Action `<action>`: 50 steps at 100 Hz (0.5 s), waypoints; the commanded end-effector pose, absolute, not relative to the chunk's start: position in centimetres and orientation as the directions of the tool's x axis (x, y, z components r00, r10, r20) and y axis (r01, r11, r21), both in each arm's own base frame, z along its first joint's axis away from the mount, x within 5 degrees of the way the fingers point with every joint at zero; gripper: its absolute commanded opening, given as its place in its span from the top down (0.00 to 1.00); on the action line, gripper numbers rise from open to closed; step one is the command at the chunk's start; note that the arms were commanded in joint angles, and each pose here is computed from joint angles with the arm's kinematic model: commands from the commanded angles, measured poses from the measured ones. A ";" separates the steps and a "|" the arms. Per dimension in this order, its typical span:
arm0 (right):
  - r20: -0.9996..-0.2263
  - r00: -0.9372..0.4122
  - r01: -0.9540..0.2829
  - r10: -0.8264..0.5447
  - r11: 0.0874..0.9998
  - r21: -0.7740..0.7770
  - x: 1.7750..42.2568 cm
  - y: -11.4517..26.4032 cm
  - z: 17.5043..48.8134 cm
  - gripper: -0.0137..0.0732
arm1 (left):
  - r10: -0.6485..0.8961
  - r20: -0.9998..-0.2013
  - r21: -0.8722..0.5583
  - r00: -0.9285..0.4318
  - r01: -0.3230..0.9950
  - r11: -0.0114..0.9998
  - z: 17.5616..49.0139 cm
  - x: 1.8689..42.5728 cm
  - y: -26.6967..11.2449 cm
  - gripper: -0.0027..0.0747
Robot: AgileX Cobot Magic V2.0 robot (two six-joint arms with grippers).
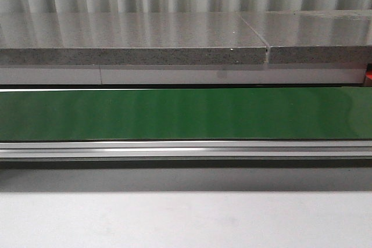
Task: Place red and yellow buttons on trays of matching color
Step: 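Lower the yellow button into the yellow tray and open the right gripper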
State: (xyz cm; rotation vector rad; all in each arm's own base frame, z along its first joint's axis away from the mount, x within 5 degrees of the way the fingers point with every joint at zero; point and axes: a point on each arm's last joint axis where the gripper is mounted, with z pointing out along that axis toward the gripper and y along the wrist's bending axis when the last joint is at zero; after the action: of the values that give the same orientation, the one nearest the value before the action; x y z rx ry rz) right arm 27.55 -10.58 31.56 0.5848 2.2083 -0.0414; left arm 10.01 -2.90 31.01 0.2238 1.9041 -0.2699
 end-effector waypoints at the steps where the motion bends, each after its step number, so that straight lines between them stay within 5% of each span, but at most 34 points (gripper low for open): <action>1: -0.839 -0.467 0.303 0.279 0.942 0.144 26.8 -7.6 35.4 0.25 | -0.018 -0.967 -0.090 -0.255 0.274 0.958 32.5 10.2 -2.8 0.99; 21: -0.888 -0.441 0.108 0.130 0.990 0.091 23.8 -2.7 37.9 0.25 | -0.018 -0.967 -0.090 -0.255 0.274 0.958 32.5 10.2 -2.8 0.99; 50: -0.922 -0.383 0.036 0.064 0.998 0.054 16.7 -0.9 36.8 0.25 | -0.018 -0.967 -0.090 -0.255 0.274 0.958 32.5 10.2 -2.8 0.99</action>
State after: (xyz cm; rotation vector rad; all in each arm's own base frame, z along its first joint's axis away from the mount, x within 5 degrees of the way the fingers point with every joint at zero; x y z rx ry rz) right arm 18.50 -1.05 35.59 0.0968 2.0778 0.0479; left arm 10.01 -2.90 31.01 0.2238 1.9041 -0.2699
